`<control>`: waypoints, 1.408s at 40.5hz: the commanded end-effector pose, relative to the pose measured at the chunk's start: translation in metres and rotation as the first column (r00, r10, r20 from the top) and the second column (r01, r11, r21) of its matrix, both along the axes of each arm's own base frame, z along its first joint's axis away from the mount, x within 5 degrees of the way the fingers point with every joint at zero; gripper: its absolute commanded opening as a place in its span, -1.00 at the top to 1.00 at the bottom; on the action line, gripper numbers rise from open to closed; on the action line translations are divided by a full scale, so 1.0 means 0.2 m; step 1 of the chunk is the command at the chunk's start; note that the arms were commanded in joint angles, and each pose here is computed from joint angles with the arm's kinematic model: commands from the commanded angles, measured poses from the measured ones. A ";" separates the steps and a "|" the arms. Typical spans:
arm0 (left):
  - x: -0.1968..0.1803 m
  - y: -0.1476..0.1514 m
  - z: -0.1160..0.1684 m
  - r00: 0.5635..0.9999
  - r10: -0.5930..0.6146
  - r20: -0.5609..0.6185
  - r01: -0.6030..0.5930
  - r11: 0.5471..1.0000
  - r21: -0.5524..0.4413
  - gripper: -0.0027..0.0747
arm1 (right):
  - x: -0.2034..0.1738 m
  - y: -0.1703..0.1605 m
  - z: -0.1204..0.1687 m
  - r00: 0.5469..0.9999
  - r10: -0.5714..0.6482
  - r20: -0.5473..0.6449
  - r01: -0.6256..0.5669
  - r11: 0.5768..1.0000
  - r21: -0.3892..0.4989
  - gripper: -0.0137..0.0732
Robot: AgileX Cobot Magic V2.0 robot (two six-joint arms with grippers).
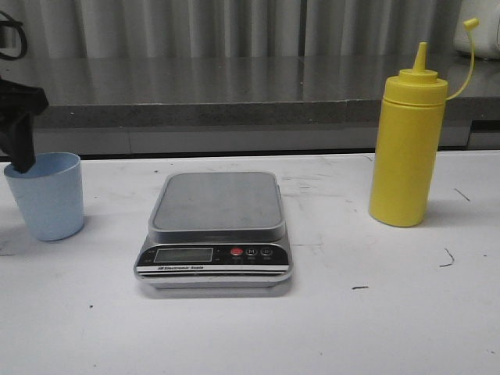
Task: Pour seasoning into cup on scale with both arms
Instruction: 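Reach the left gripper down and grasp the light blue cup, then lift the cup with the left gripper and lower it onto the scale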
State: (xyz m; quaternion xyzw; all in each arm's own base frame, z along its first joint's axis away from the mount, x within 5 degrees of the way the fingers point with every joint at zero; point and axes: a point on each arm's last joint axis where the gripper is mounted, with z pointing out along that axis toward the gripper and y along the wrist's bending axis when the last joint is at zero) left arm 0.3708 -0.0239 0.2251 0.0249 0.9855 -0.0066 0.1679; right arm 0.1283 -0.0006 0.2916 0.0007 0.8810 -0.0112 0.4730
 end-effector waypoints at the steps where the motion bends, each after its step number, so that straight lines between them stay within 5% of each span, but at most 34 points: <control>1: 0.06 -0.02 0.07 0.995 0.001 0.096 0.000 1.000 -0.009 -0.35 | 0.02 0.00 0.08 0.996 0.010 0.093 -0.008 1.000 -0.016 -0.58; 9: 0.09 -0.04 0.04 0.994 0.028 0.103 -0.022 0.998 -0.064 -0.25 | 0.02 0.00 0.08 0.996 0.010 0.093 -0.008 1.000 -0.016 -0.58; 21: 0.08 -0.06 0.04 0.995 0.022 0.097 -0.015 0.997 -0.070 0.58 | 0.02 0.00 0.08 0.996 0.010 0.093 -0.008 1.000 -0.016 -0.58; 30: 0.08 -0.06 0.04 0.996 0.021 0.089 -0.015 0.997 -0.070 0.97 | 0.02 0.00 0.08 0.996 0.010 0.093 -0.008 1.000 -0.016 -0.58; 43: 0.11 -0.15 0.26 0.991 -0.030 0.131 0.040 0.996 -0.076 0.98 | 0.02 0.00 0.08 0.996 0.010 0.093 -0.008 1.000 -0.016 -0.58; 57: 0.05 -0.56 0.55 0.943 -0.232 0.237 0.258 0.962 -0.086 0.98 | 0.02 0.00 0.08 0.996 0.010 0.093 -0.008 1.000 -0.016 -0.58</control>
